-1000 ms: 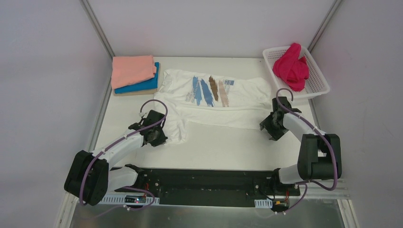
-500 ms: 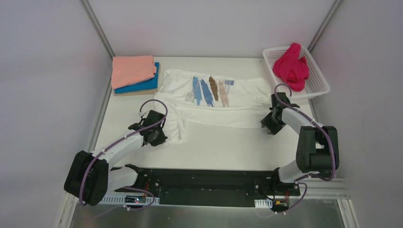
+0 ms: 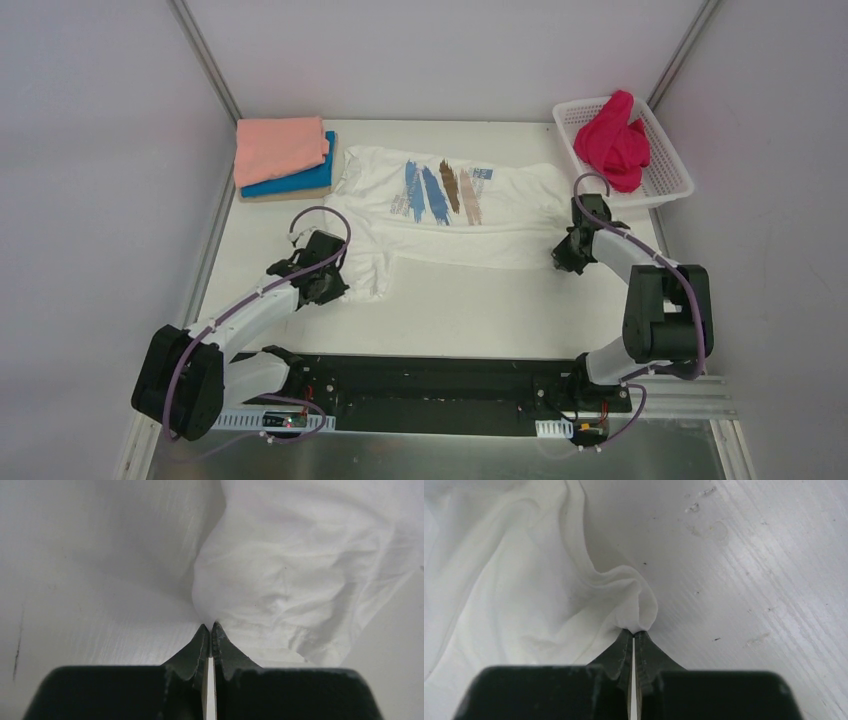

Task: Fold and stack the t-shirts
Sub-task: Flatten out the tshirt

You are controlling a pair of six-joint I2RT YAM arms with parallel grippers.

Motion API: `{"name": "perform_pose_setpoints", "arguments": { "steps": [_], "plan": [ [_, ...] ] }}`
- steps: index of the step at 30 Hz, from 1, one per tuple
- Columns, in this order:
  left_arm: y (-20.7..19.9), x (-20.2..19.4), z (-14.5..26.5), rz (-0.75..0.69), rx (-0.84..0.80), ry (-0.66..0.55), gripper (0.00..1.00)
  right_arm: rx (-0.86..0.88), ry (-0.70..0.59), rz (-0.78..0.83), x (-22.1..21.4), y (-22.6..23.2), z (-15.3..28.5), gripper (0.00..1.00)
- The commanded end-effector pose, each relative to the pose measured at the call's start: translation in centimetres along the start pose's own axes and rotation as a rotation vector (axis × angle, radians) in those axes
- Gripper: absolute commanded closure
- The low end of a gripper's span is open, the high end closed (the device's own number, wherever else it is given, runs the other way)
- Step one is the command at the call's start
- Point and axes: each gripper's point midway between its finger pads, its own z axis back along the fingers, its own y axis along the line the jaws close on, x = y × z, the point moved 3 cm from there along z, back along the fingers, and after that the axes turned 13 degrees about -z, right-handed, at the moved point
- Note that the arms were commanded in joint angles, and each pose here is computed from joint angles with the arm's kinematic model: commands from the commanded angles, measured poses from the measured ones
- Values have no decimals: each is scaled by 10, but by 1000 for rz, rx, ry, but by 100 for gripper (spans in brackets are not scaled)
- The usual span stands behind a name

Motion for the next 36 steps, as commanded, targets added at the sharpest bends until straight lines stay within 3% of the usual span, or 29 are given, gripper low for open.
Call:
{"name": "perform_pose_setpoints", "arguments": {
  "steps": [1,5,11,17,21,31,36],
  "plan": [
    [-5,43,22,-4,-5,-162,100,158,-64,39,7,16,18,100],
    [-16,79,46,-11,-54,-292,100,344,-175,115,16,44,50,100],
    [-26,135,99,-21,-109,-516,100,559,-471,207,42,78,119,100],
    [-25,196,189,-18,-153,-808,100,829,-828,204,77,93,230,100],
    [-18,224,262,-33,-196,-1002,100,924,-987,196,95,84,298,100],
    [-1,256,446,-119,-344,-1403,100,1152,-1160,200,102,47,443,100],
    [4,253,517,-179,-446,-1533,100,1280,-1140,209,89,20,498,100]
  ]
}}
